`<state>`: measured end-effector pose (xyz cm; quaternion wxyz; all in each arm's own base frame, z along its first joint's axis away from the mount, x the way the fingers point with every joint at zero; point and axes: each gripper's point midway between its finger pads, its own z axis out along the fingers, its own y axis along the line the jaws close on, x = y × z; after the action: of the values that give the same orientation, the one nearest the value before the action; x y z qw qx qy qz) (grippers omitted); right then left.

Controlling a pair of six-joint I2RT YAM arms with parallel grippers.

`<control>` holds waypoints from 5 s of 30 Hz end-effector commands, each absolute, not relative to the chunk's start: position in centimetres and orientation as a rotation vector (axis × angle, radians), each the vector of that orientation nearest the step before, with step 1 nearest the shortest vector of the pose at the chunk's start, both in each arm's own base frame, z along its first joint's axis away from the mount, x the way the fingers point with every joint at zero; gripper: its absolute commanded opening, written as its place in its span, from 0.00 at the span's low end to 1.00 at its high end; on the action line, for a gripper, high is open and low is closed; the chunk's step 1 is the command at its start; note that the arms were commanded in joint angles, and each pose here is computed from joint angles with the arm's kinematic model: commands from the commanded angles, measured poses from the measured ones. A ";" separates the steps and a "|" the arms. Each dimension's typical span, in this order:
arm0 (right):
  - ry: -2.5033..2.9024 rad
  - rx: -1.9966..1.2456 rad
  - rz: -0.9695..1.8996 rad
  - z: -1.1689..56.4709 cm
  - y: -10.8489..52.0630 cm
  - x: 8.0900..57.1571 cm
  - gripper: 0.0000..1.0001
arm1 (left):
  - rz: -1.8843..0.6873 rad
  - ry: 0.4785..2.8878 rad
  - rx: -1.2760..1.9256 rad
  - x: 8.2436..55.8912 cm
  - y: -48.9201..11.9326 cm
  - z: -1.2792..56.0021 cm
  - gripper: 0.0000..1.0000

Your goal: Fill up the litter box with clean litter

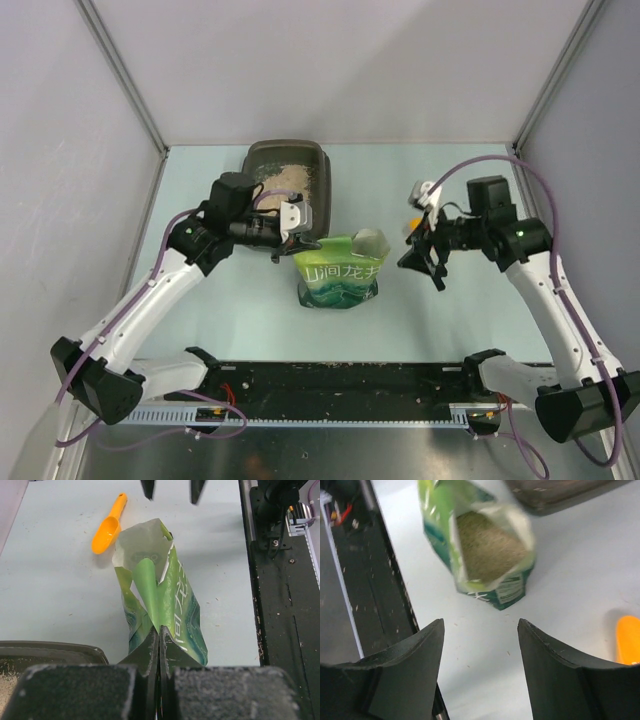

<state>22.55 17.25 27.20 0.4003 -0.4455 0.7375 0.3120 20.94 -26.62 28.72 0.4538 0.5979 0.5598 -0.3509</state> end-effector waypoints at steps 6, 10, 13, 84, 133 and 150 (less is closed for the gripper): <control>1.633 -1.405 0.701 24.2 20.9 21.6 0.64 | -0.839 1.288 1.481 20.3 -26.9 30.4 0.00; 1.618 -1.365 0.707 24.4 22.1 22.1 0.62 | -0.834 1.290 1.479 20.4 -26.9 30.5 0.00; 1.603 -1.348 0.716 24.7 23.0 22.1 0.61 | -0.831 1.292 1.475 20.4 -26.9 30.6 0.00; 1.696 -1.167 0.587 23.1 22.1 26.9 0.24 | -1.175 1.467 1.359 29.3 -37.8 23.0 0.15; 1.579 -1.103 0.938 23.8 23.5 29.2 0.63 | -1.335 1.551 1.289 29.4 -36.0 22.6 0.10; 1.600 -1.138 1.157 21.8 26.2 27.8 0.48 | -1.347 1.602 1.262 29.8 -35.0 21.6 0.08</control>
<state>27.94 25.77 21.13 0.4144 -0.4474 0.6559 0.4449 29.75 -35.12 20.71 0.3447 0.4919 0.6191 -0.5059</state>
